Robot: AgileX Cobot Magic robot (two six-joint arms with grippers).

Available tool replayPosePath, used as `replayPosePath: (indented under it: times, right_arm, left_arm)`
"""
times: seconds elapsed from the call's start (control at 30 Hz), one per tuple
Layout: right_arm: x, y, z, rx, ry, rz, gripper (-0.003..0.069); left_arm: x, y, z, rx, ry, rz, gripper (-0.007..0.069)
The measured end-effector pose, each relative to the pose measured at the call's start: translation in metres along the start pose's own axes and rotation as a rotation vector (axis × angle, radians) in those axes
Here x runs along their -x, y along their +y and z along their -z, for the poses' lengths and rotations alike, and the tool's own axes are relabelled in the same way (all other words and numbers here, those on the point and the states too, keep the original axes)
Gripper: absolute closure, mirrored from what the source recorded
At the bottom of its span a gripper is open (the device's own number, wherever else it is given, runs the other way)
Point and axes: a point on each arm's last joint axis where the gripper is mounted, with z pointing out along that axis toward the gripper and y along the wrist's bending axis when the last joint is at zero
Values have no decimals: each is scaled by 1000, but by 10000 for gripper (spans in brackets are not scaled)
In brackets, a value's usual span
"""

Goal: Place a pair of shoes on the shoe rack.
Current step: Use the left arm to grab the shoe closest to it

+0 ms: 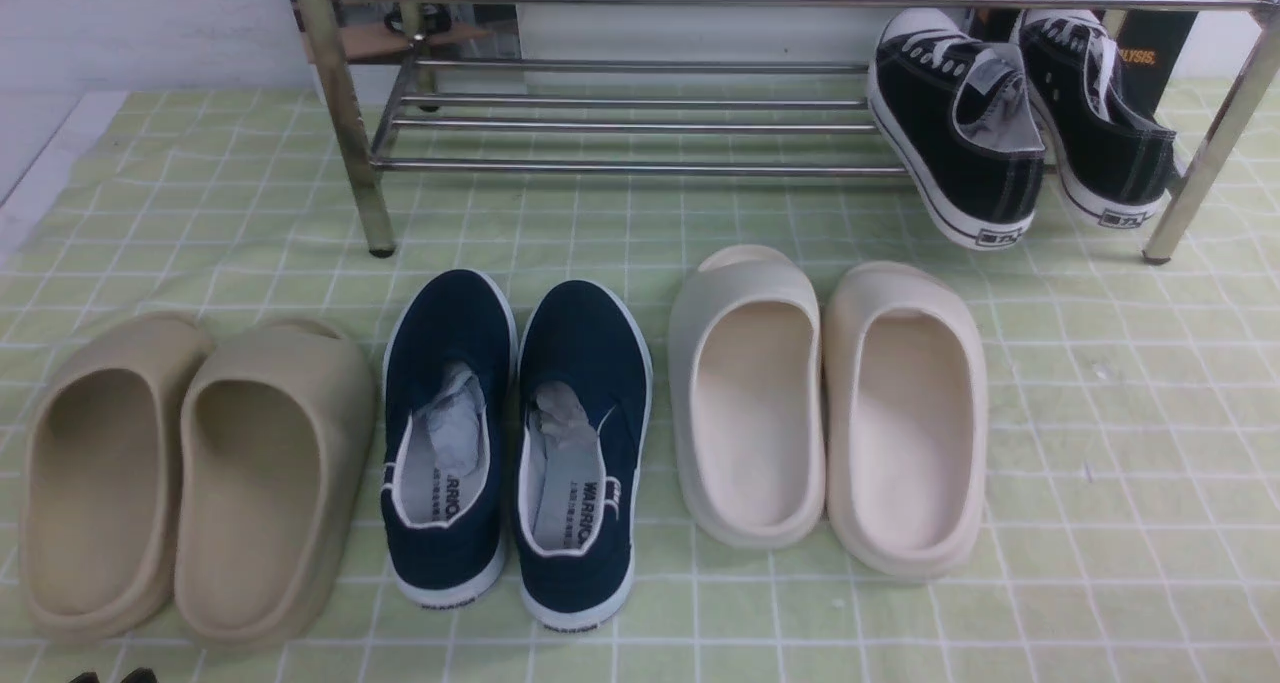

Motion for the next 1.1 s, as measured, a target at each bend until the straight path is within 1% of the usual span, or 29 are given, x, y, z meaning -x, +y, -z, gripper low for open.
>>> replayPosePath:
  times: [0.57,0.67,0.77,0.8,0.9,1.03,1.1]
  right_arm:
    - [0,0,0,0,0,0,483]
    - [0,0,0,0,0,0,482]
    - [0,0,0,0,0,0,475]
    - [0,0,0,0,0,0,475]
    - [0,0,0,0,0,0,470]
    - [0,0,0,0,0,0,463]
    - [0,0,0,0,0,0,460]
  left_arm:
    - [4,0,0,-5,-42,0,387]
    - [7,-1,0,-9,-80,0,386]
    - [20,-2,2,-24,-222,0,386]
    - [21,-2,2,-25,-232,0,386]
    - [40,-4,9,-49,-452,0,386]
    - [56,-6,19,-73,-658,7,386]
    - [63,-7,26,-97,-766,37,386]
